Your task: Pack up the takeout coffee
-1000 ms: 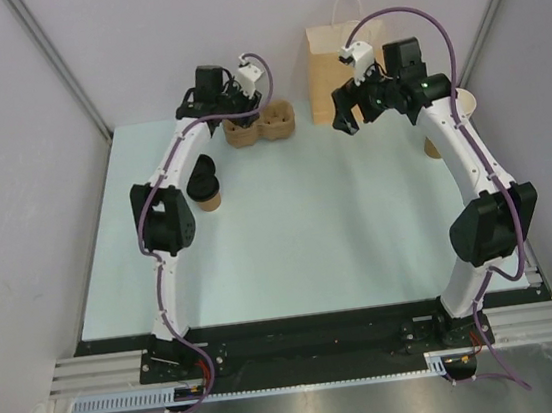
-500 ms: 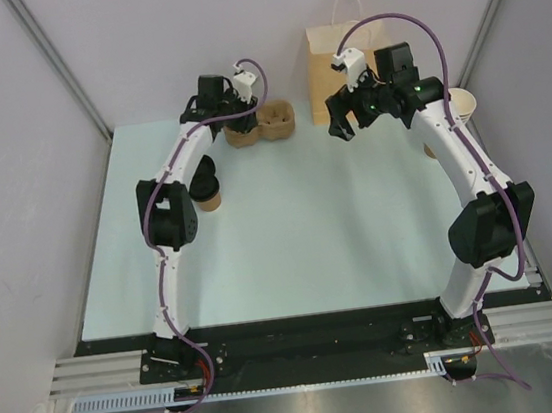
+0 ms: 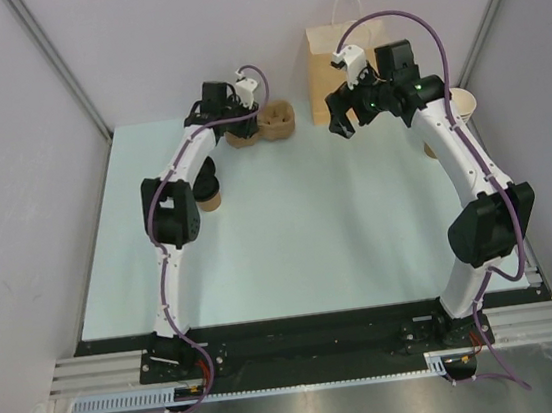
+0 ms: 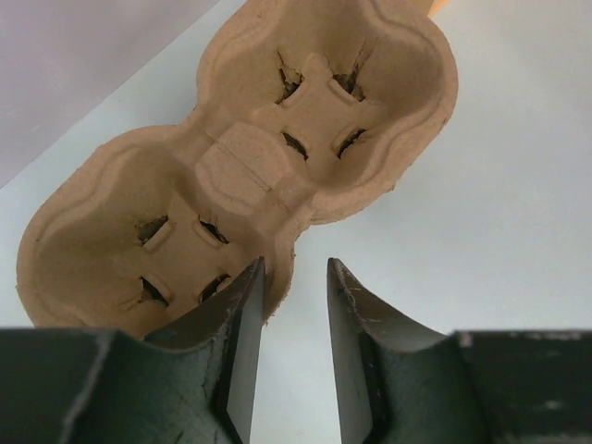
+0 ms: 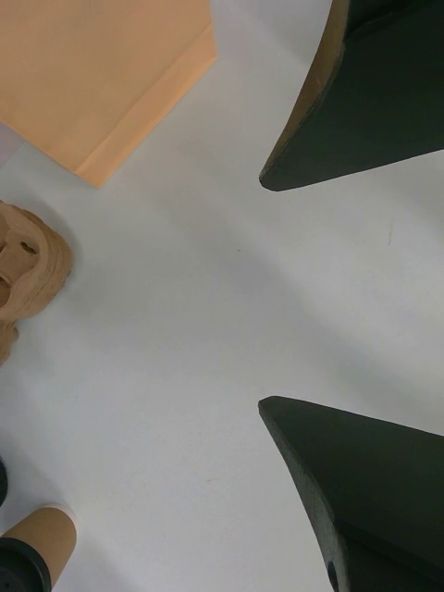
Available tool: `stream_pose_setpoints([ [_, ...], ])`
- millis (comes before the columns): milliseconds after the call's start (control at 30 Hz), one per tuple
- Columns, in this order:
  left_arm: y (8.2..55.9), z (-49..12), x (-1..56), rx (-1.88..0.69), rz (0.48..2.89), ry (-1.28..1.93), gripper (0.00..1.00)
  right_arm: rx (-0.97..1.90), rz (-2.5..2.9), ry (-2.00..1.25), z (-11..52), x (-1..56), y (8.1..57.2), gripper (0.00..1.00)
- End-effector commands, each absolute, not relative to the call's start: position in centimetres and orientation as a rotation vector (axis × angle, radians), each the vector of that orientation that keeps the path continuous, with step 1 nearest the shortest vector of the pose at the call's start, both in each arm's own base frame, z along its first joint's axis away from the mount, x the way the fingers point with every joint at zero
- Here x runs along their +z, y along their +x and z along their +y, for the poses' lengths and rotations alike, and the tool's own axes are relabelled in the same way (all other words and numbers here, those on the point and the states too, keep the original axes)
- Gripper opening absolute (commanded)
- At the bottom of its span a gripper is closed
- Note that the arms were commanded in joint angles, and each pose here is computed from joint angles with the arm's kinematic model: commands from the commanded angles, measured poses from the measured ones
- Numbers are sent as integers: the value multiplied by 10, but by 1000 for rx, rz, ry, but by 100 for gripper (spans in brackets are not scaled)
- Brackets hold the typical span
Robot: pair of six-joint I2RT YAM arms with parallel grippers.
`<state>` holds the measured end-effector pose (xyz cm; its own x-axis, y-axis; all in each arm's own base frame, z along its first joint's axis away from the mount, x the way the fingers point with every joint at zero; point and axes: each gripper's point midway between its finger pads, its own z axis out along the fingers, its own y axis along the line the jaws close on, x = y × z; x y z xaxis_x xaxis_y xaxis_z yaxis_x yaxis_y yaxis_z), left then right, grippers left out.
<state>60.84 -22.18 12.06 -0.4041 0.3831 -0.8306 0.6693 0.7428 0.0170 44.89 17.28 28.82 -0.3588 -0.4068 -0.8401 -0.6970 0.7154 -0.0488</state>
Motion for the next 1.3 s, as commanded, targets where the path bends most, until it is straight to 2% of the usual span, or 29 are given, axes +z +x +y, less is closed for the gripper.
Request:
stream_pose_setpoints([
  [0,622,-220,141,-413,1981,748,34,378,1956,-851,176,300,456,100],
  [100,623,-220,146,-424,1971,740,29,385,1957,-855,178,299,456,100],
  [333,622,-225,156,-454,1948,737,31,388,1955,-861,181,298,457,100],
  [533,622,-225,149,-456,1959,739,22,381,1952,-863,182,299,458,100],
  [767,623,-225,145,-454,1966,742,19,374,1949,-867,182,300,461,100],
  [933,623,-225,141,-455,1972,738,23,368,1949,-867,181,300,462,100],
  [1100,624,-225,142,-461,1970,735,20,367,1948,-867,182,300,463,100],
  [1267,622,-229,150,-487,1956,728,6,371,1950,-865,183,299,464,100],
])
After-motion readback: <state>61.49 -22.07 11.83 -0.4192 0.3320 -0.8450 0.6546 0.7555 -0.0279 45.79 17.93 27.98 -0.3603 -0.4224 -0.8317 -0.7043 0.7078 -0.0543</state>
